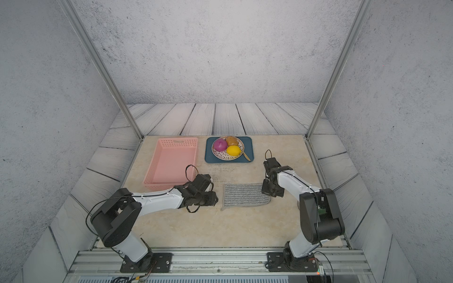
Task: Fold the square dishcloth
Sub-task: Fold the cleaning item at the center of the board.
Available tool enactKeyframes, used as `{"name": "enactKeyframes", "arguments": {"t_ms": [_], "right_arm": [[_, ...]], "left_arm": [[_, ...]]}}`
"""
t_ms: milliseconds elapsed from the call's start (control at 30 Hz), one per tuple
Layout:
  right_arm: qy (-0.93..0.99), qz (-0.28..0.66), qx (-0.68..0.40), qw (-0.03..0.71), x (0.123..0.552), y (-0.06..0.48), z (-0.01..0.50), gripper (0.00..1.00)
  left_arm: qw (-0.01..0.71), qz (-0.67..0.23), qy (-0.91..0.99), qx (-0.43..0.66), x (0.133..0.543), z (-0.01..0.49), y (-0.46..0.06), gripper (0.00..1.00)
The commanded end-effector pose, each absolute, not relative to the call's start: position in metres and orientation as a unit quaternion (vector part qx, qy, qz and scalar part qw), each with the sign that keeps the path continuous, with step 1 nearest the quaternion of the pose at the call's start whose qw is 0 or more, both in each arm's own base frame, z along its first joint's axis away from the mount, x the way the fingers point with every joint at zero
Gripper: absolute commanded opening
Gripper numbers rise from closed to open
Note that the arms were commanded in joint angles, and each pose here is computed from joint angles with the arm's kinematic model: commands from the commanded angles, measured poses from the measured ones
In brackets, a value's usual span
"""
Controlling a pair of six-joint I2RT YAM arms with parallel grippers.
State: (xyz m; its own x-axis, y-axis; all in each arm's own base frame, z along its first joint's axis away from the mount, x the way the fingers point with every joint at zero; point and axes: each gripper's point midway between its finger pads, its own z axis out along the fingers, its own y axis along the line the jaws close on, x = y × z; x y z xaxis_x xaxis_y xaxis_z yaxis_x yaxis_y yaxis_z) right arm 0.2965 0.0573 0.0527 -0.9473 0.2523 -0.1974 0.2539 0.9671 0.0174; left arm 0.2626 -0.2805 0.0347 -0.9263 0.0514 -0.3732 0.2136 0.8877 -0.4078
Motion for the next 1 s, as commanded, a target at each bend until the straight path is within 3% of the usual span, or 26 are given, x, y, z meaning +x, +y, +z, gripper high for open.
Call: {"name": "enactKeyframes", "arguments": {"t_ms": [0, 400, 533, 667, 967], "right_arm": [[0.987, -0.036, 0.113, 0.107, 0.293, 0.047, 0.068, 0.0], [0.986, -0.075, 0.075, 0.129, 0.295, 0.056, 0.087, 0.0], [0.985, -0.086, 0.059, 0.14, 0.295, 0.064, 0.097, 0.0], [0.985, -0.08, 0.047, 0.147, 0.295, 0.075, 0.102, 0.0], [0.986, -0.043, 0.017, 0.159, 0.295, 0.11, 0.112, 0.0]], "left_arm": [[0.172, -0.247, 0.952, 0.058, 0.268, 0.035, -0.288, 0.45], [0.16, -0.297, 0.939, 0.072, 0.27, 0.043, -0.311, 0.43], [0.146, -0.299, 0.94, 0.078, 0.269, 0.033, -0.318, 0.39], [0.136, -0.297, 0.942, 0.075, 0.268, 0.022, -0.32, 0.31], [0.131, -0.303, 0.941, 0.074, 0.267, 0.019, -0.322, 0.3]]}}
